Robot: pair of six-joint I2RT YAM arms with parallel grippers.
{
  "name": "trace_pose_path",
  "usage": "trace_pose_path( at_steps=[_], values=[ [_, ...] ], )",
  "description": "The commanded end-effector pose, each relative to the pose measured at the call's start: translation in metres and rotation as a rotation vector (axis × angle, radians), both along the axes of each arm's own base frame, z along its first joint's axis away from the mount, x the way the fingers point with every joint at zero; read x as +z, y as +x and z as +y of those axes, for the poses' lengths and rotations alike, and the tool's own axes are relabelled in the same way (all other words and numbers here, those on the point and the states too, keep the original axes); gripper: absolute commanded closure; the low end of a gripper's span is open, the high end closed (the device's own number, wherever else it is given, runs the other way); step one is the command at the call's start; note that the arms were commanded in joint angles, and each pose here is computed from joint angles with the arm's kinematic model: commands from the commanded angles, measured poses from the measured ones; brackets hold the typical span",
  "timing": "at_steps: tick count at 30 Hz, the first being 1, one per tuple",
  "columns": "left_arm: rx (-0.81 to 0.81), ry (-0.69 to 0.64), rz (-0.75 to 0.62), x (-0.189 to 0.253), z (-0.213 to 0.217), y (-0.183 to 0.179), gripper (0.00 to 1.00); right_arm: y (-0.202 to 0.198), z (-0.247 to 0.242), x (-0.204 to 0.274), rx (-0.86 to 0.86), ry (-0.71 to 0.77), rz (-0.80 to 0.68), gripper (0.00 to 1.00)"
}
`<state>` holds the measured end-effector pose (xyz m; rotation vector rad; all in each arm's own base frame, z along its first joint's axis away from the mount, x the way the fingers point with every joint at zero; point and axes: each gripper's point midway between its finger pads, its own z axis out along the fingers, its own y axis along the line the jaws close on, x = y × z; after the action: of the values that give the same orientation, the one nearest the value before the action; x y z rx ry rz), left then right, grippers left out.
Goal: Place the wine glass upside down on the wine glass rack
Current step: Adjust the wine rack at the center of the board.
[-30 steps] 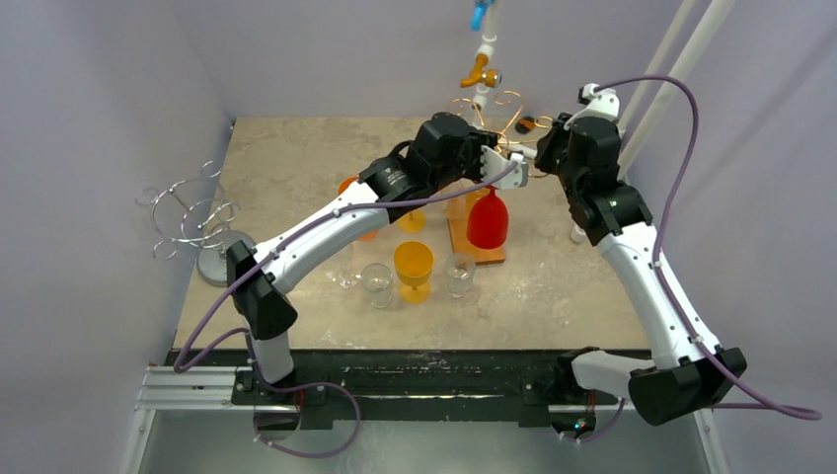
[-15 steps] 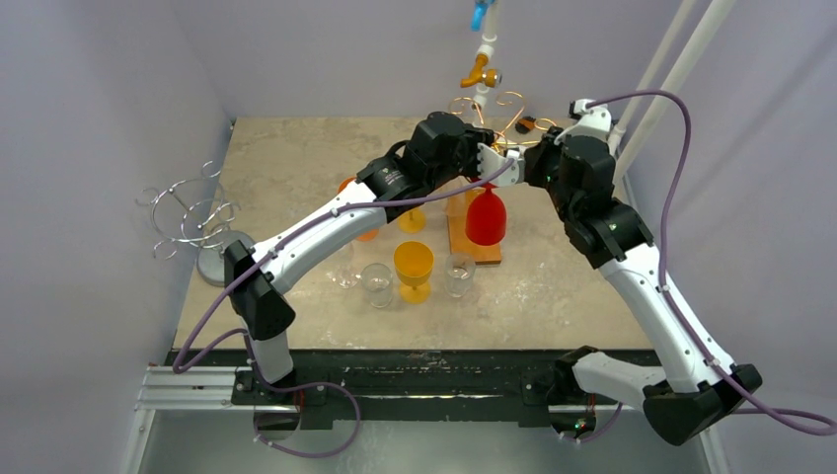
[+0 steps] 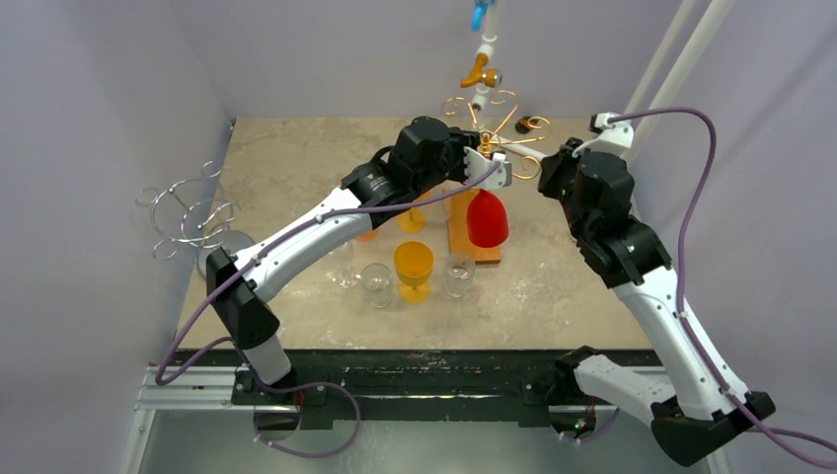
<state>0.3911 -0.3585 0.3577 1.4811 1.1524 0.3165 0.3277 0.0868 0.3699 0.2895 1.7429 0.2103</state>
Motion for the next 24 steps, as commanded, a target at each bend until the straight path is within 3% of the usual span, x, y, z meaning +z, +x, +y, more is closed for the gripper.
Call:
trace_pose_path(
  at_steps=[1, 9, 24],
  values=[
    [0.04, -0.057, -0.034, 0.027, 0.023, -0.006, 0.6, -0.018, -0.018, -0.002, -0.058, 0.024, -0.012, 0.91],
    [0.006, -0.163, -0.031, 0.053, 0.013, -0.012, 0.37, -0.028, -0.028, -0.014, -0.085, 0.031, 0.015, 0.91],
    [-0.06, -0.319, -0.002, 0.096, -0.011, -0.017, 0.33, -0.049, -0.034, -0.063, -0.092, 0.053, 0.088, 0.91]
  ],
)
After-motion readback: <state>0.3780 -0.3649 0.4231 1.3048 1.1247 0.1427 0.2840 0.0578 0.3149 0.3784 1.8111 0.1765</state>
